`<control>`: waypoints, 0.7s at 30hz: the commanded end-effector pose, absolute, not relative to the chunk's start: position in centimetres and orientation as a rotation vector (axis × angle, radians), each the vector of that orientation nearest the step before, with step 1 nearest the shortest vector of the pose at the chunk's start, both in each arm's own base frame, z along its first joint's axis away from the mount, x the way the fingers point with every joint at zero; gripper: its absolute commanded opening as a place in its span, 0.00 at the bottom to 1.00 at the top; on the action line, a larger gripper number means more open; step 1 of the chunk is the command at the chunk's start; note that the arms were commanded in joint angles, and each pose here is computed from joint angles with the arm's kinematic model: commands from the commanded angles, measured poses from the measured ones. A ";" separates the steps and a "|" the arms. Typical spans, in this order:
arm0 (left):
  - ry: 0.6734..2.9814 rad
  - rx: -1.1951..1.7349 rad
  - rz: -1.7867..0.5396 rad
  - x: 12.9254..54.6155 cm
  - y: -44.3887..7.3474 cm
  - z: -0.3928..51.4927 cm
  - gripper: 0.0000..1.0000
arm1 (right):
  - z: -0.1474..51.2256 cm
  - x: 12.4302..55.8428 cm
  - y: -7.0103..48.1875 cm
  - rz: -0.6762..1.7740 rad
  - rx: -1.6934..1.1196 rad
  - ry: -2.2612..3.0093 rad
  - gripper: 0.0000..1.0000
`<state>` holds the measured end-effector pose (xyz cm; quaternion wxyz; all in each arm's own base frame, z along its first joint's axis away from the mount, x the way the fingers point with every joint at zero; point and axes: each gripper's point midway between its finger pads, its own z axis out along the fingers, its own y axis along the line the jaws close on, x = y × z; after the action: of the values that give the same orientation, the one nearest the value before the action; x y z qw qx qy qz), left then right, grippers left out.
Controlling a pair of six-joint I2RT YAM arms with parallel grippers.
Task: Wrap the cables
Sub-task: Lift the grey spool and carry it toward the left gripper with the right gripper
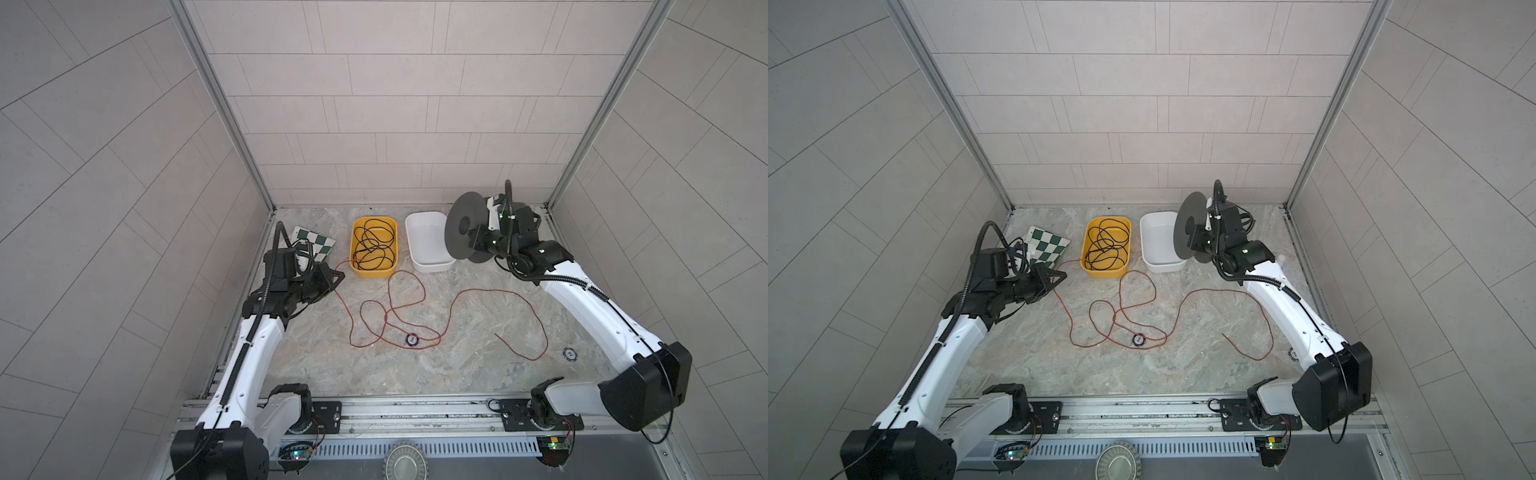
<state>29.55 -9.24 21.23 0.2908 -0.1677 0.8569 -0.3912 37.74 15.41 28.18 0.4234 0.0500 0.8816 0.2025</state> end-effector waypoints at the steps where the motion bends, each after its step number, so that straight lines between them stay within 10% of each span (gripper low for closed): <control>1: 2.273 -0.413 -1.024 29.9 -9.1 21.1 0.00 | 29.1 35.0 16.9 0.434 0.025 2.203 0.00; 21: 2.309 -0.458 -1.090 29.8 -9.7 19.7 0.00 | 23.5 32.4 27.8 0.463 -0.092 2.246 0.00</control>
<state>29.74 -9.45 19.72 0.2697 -0.1752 0.8602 -0.3957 30.94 27.92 22.10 0.3705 -0.0649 0.9084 0.1825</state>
